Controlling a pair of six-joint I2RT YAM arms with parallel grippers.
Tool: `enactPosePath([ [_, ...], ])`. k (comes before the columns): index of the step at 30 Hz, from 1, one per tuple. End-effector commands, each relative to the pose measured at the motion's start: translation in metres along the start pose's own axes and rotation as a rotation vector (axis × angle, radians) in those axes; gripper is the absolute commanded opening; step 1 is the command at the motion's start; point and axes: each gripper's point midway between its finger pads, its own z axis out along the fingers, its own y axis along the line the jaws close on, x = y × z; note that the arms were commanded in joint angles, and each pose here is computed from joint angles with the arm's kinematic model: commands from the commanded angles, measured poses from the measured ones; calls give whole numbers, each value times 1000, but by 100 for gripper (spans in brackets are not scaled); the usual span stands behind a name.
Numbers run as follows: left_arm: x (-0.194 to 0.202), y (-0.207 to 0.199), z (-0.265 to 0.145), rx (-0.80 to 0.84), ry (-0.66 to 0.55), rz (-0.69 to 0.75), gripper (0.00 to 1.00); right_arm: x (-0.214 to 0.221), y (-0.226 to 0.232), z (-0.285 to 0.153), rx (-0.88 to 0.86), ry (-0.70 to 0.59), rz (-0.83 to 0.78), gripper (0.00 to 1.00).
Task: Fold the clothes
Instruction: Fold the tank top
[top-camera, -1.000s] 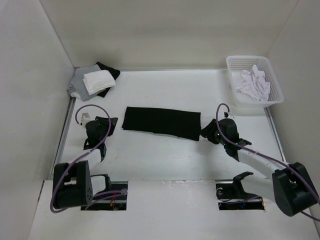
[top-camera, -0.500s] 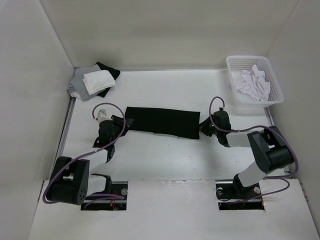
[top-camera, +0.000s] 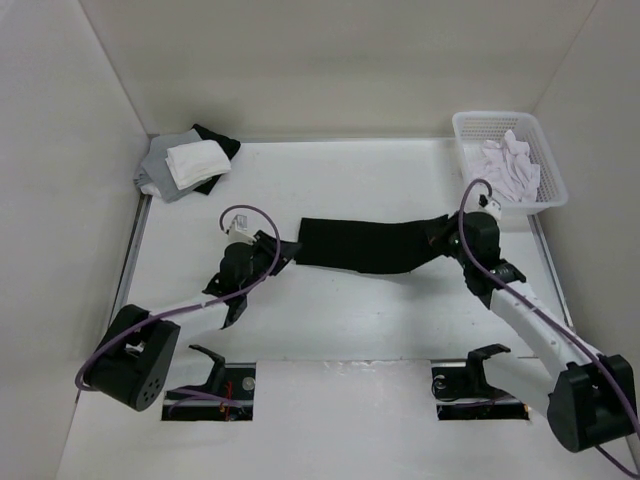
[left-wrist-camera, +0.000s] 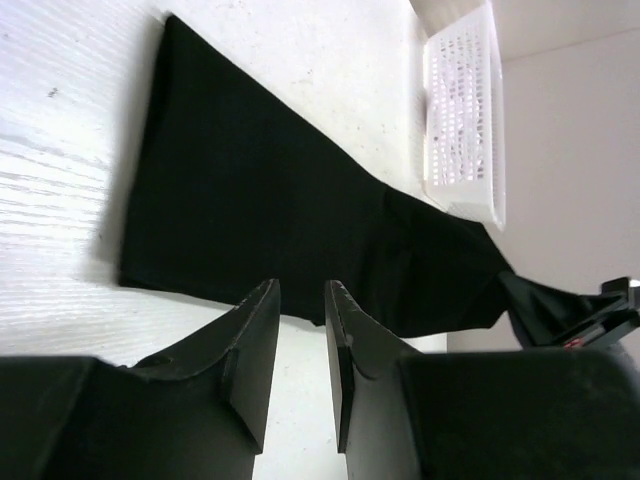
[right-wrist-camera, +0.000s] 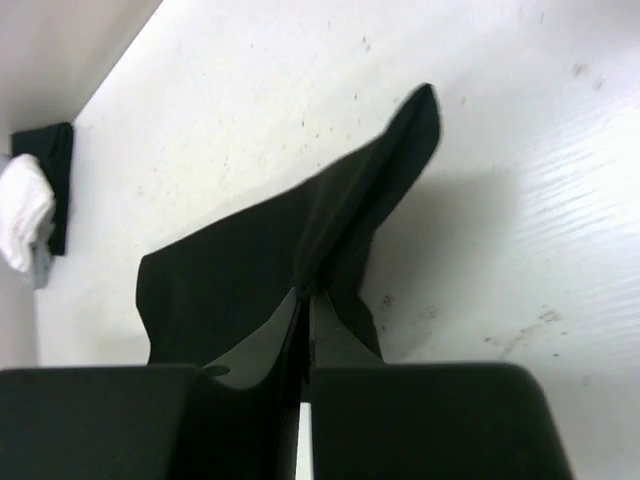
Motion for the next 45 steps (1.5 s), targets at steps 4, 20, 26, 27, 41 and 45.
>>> enactPosePath([
  [4,-20,-46,-8,143,-69,-14,23,-16,65,-7,-1,19,-255,2],
  [20,-71,-18,-51,119,-209,-82,27,177,206,57,-54,361,-654,28],
  [26,-85,-23,-49,114,-242,-74,28,164,251,23,-225,316,-553,40],
  [27,-82,-26,-45,116,-228,-70,28,156,250,19,-241,299,-533,40],
  [41,23,-42,47,91,6,30,24,143,184,114,-380,423,-141,6],
  [45,38,-3,66,2,51,14,22,155,176,139,-368,434,-78,6],
])
